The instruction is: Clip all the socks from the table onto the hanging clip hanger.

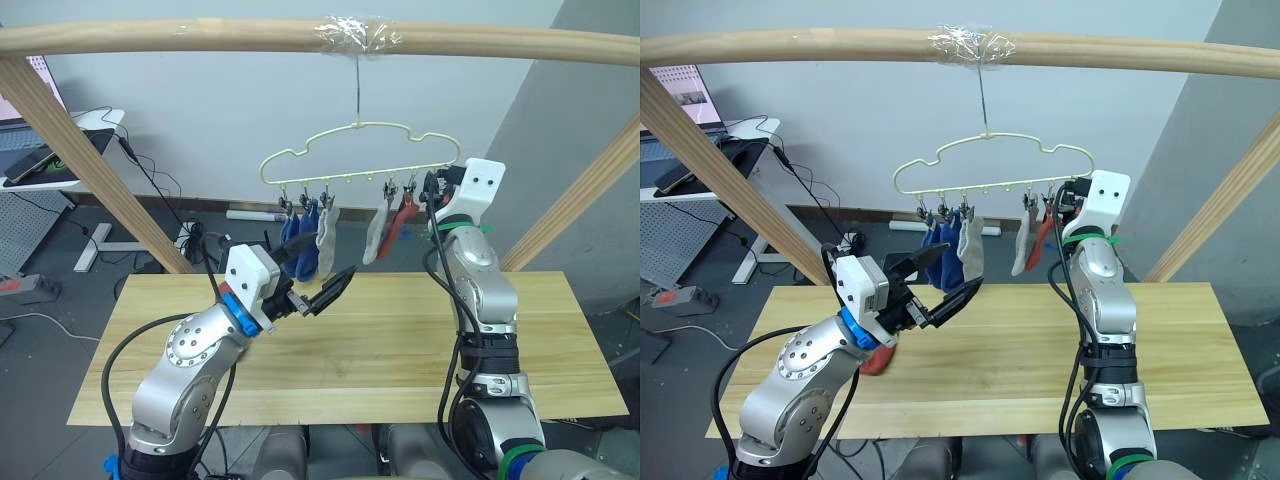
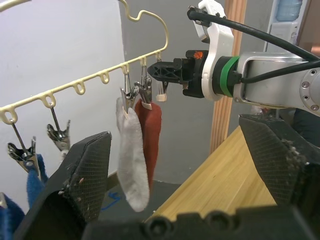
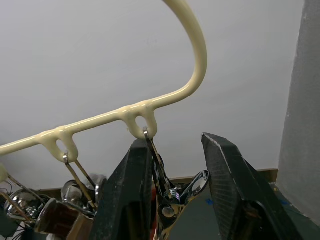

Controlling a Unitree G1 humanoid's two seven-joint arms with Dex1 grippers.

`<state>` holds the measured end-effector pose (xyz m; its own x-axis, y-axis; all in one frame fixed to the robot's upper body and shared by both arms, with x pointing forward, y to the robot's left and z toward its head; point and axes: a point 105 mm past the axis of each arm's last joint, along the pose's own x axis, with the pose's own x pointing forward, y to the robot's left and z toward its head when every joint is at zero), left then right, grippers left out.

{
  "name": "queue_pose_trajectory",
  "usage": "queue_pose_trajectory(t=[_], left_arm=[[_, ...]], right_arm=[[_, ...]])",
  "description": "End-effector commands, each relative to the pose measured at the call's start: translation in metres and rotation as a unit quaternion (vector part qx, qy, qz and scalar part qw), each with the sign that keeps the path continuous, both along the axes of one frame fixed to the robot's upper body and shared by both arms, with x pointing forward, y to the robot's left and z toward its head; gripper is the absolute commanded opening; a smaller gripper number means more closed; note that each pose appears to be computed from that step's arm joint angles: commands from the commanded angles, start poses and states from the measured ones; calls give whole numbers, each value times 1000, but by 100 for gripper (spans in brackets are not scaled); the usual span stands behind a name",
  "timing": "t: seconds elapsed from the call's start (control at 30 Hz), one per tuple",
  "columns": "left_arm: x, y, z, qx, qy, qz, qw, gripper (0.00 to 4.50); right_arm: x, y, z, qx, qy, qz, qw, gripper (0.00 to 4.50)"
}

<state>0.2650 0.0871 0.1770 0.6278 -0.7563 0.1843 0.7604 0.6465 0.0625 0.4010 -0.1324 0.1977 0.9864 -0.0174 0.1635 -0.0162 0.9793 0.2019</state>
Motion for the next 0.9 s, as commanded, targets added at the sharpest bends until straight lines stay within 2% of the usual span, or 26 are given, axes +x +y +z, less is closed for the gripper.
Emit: queue_pose_trajectory(t=[0.03, 0.2, 0.7, 0.9], left_arm=[[-2, -1, 8, -1, -20, -1, 1000, 450], [-2, -1, 8, -2, -21, 1, 1000, 450], [-2, -1, 8, 0, -22, 2, 1000, 450], [-2, -2, 7, -1, -21, 1, 1000, 450]], right_arm=[[0, 3, 13, 21, -15, 5, 1000, 158], [2, 2, 4, 33, 7, 1, 999, 158], [2, 2, 9, 31, -1, 2, 1000, 158], [2, 3, 11, 4, -6, 7, 1000, 28]])
